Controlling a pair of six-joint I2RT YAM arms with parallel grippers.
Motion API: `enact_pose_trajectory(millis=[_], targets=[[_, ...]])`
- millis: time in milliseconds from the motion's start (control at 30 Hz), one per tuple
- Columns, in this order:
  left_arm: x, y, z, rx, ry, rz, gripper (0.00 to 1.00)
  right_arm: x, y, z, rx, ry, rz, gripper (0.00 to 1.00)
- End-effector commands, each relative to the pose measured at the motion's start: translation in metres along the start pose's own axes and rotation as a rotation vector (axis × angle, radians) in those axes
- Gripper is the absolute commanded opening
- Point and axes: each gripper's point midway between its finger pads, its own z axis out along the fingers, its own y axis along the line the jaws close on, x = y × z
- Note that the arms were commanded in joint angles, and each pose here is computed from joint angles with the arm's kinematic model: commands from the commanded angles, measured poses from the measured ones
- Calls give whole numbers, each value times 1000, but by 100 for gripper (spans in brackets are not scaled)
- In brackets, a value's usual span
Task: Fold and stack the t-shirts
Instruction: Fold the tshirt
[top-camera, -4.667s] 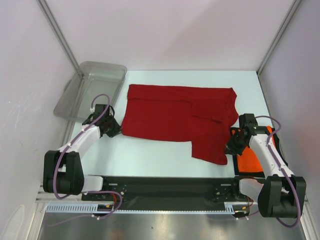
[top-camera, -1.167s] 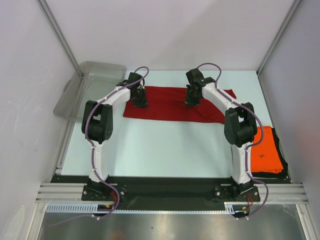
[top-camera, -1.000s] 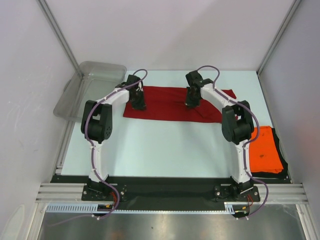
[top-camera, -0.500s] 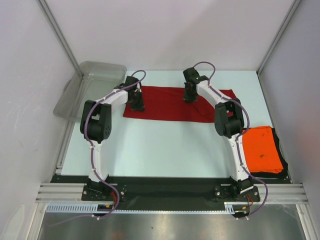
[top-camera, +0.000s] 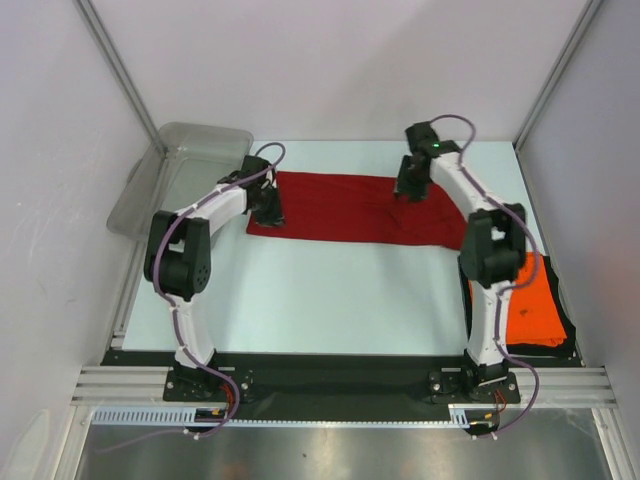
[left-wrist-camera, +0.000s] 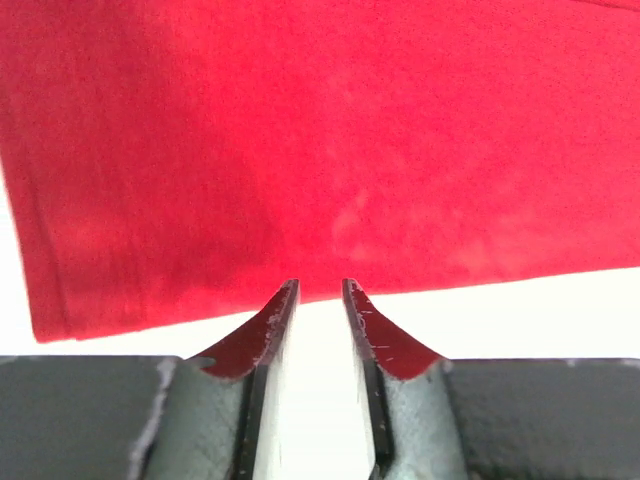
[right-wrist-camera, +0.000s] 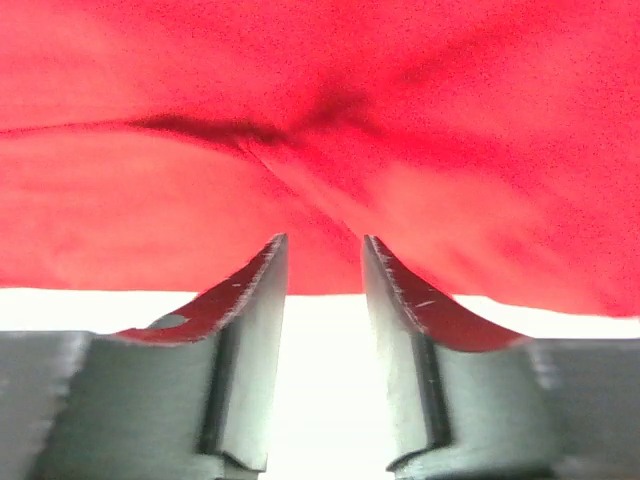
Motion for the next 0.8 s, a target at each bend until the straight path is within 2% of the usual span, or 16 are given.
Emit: enact_pose_trajectory(millis=[0,33,100,167,233,300,433,467,633,767], targets=[[-11,-17,-34,57,-72,25,28,-23,-37,-72,-35,-96,119,44],[-9,-18,-34,66,-65,18,26,-14,-68,-76,-2,-88,158,47],[-7,-25,-33,99,-56,15,25,-8,-91,-76,-1,-74,168,62],[-6,-24,-25,100,-38,9,25,0,-128,-74,41,-18,215,65],[-14,-30,-23,117,-33,4,23,5,-143,-71,58,5,221,66],[-19,-32,-16,123,-26,-3,23,9,-156,-67,84,10,209,55],[-18,-32,-7,131,-5,-19,22,19,-165,-55,105,41,215,18],[-16,-31,-3,128,2,-20,22,24,-164,-49,95,60,218,14],[-9,-17,8,107,35,-47,22,39,-170,-30,111,99,240,0],[-8,-5,16,90,53,-63,22,50,-176,-9,135,144,259,0]])
